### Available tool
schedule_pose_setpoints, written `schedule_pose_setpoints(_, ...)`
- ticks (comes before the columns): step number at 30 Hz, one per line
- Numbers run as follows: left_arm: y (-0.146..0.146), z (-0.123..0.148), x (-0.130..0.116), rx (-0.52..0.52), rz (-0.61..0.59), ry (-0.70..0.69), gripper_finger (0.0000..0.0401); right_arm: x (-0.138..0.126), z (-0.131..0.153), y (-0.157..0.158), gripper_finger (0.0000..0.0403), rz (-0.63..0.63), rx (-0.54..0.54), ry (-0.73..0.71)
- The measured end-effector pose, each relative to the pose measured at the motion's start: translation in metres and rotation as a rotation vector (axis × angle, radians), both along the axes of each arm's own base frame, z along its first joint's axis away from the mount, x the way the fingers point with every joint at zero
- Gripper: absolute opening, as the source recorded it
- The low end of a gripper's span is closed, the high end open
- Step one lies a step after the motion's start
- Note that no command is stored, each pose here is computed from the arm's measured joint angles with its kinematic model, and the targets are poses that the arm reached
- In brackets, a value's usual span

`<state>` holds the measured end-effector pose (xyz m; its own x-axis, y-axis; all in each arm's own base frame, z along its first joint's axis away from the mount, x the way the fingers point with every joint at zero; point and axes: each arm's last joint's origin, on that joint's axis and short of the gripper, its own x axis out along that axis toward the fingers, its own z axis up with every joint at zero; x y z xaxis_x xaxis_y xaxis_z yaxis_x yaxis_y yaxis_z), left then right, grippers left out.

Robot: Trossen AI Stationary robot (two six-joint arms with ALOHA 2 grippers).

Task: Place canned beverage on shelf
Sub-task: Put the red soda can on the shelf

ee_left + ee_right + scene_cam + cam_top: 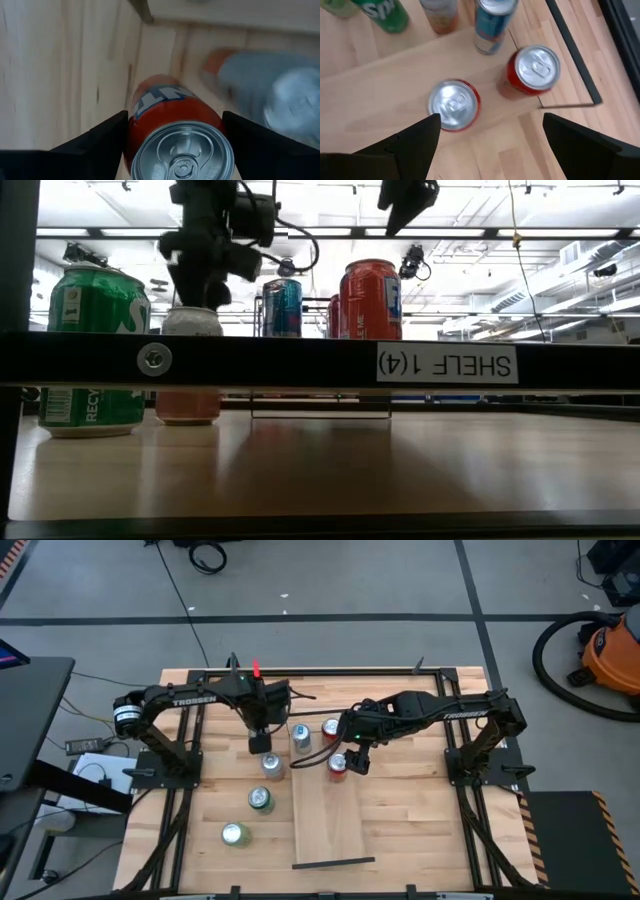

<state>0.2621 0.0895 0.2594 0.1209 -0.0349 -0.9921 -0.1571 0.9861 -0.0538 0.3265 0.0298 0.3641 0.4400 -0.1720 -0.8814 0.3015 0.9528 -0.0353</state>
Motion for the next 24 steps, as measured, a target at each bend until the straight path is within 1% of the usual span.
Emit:
schedule_pose_setpoints(2, 0.0, 0.011, -0.001, -0.004, 0.0, 0.011, 0.0305, -0.004, 0.0, -0.001, 0.0362, 0.0, -0.021, 0.025)
schedule_pose_setpoints(5, 0.0, 0.034, 0.001, 0.005, 0.0, -0.014, 0.0305, -0.013, 0.004, -0.003, 0.0362, -0.012, -0.064, 0.051)
schedule_pose_setpoints(8, 0.0, 0.059, -0.004, 0.0, 0.023, -0.002, 0.0305, -0.022, 0.012, -0.005, 0.0362, -0.026, -0.093, 0.044)
schedule_pose_setpoints(12, -0.003, 0.094, -0.007, 0.01, 0.078, -0.064, 0.0305, -0.032, 0.021, -0.007, 0.0362, -0.043, -0.12, 0.016)
schedule_pose_setpoints(14, -0.008, 0.108, -0.008, -0.028, 0.107, -0.09, 0.0305, -0.035, 0.024, -0.008, 0.0362, -0.051, -0.126, 0.003)
schedule_pose_setpoints(17, -0.019, 0.129, -0.003, -0.086, 0.129, -0.201, 0.0305, -0.037, 0.026, -0.009, 0.0362, -0.058, -0.138, -0.003)
schedule_pose_setpoints(20, -0.034, 0.141, -0.002, -0.108, 0.151, -0.24, 0.0305, -0.037, 0.025, -0.009, 0.0362, -0.065, -0.138, 0.003)
schedule_pose_setpoints(24, -0.054, 0.145, 0.006, -0.137, 0.186, -0.281, 0.0305, -0.037, 0.025, -0.006, 0.0362, -0.054, -0.139, 0.003)
